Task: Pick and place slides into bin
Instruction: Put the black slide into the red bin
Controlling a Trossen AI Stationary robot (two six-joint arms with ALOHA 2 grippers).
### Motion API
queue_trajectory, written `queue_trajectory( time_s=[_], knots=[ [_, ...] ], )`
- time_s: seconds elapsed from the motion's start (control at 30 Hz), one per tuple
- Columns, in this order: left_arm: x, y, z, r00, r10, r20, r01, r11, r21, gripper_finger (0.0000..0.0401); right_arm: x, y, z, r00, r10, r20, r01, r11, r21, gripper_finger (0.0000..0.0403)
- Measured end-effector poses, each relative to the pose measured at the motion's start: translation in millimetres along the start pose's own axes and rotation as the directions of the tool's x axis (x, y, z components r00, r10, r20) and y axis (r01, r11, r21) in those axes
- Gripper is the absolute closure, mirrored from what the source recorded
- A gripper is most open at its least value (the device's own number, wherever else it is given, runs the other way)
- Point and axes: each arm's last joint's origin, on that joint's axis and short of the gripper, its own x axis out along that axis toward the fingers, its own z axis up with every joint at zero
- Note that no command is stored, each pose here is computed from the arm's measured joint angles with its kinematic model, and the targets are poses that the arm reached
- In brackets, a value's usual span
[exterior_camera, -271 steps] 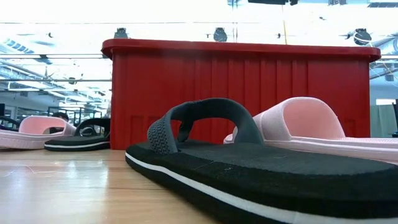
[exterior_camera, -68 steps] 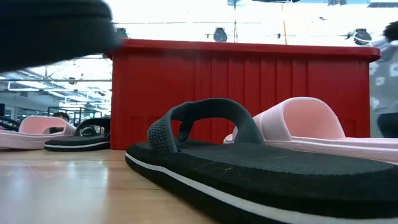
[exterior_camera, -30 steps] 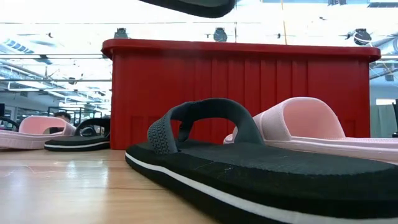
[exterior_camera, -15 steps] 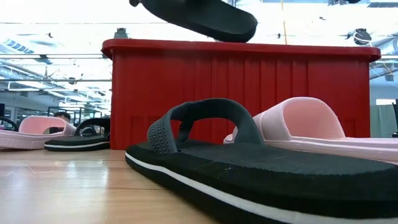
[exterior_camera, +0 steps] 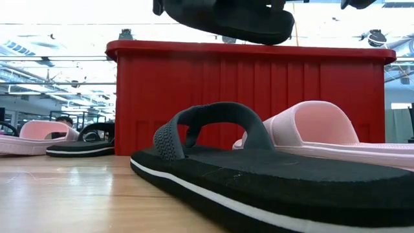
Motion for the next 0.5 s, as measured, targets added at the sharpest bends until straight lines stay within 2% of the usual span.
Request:
queue_trajectory(
  time_s=[0.13, 0.23, 0.33, 0.5],
  knots=[
    [-0.5, -0.2, 0.2, 1.0, 0.0, 0.001, 0.0, 1.0, 0.003, 0.0401, 0.1, -0.7, -0.1, 1.0, -0.005, 0.001, 0.005, 1.0, -0.004, 0.0194],
    [-0.5, -0.2, 0.1, 1.0, 0.0, 0.001, 0.0, 1.0, 0.007, 0.0401, 0.1, -1.0, 0.2, 1.0, -0.007, 0.003, 0.007, 1.0, -0.003, 0.0209],
    [-0.5, -0.2, 0.2, 1.0, -0.001, 0.001, 0.001, 1.0, 0.01, 0.0401, 0.0, -1.7, 0.9, 1.0, -0.014, 0.011, 0.014, 1.0, 0.0, 0.0245],
    [-0.5, 0.7, 1.0, 1.0, 0.002, 0.005, -0.002, 1.0, 0.018, 0.0401, 0.1, -1.6, 0.8, 1.0, -0.013, 0.012, 0.013, 1.0, 0.011, 0.0337]
  ],
)
